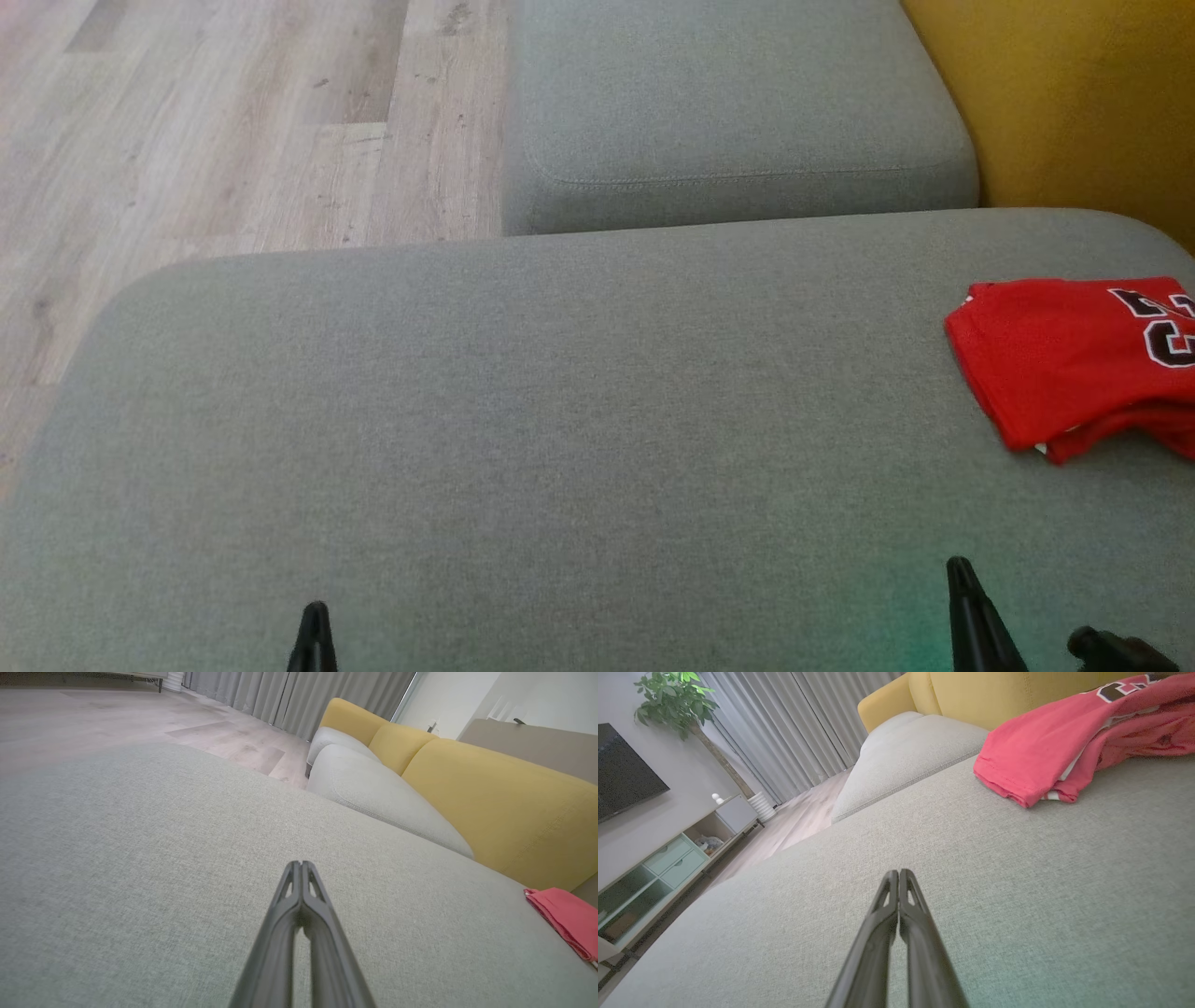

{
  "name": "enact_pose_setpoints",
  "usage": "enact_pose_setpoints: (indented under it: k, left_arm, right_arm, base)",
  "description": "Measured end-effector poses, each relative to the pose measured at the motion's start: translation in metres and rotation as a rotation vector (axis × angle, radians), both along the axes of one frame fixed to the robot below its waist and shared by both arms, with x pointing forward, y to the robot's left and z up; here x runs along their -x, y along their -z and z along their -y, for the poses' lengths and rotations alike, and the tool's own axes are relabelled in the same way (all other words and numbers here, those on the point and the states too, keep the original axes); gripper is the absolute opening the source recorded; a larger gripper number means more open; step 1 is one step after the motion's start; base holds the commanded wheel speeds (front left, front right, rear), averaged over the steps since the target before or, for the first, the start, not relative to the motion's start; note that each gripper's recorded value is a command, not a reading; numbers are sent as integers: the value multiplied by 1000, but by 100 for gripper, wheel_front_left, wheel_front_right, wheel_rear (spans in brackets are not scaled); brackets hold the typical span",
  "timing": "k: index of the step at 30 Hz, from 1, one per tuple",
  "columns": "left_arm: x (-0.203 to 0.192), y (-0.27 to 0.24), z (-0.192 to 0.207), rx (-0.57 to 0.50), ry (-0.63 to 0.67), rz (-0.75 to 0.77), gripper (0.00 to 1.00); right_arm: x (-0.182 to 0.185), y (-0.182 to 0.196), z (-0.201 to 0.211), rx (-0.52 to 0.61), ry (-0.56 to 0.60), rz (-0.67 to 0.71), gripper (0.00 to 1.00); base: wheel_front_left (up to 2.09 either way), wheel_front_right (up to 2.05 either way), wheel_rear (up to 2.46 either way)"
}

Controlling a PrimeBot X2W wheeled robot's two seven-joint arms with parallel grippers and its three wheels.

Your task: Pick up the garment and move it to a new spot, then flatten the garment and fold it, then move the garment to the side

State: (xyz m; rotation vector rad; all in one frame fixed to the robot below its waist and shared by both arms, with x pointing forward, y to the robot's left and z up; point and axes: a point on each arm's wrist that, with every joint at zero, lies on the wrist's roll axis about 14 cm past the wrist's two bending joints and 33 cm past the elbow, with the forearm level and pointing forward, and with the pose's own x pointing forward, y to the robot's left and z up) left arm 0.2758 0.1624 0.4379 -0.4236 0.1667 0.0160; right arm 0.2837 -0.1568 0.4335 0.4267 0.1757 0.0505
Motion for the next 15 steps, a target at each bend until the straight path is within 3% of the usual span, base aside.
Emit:
enact_pose_setpoints:
  k: [15]
  left_arm:
    - [-15, -2, -6, 174, -47, -18, 0]
  right_arm:
    - [-15, -5, 9, -174, 68, -13, 0]
  base:
    - [0, 0, 0]
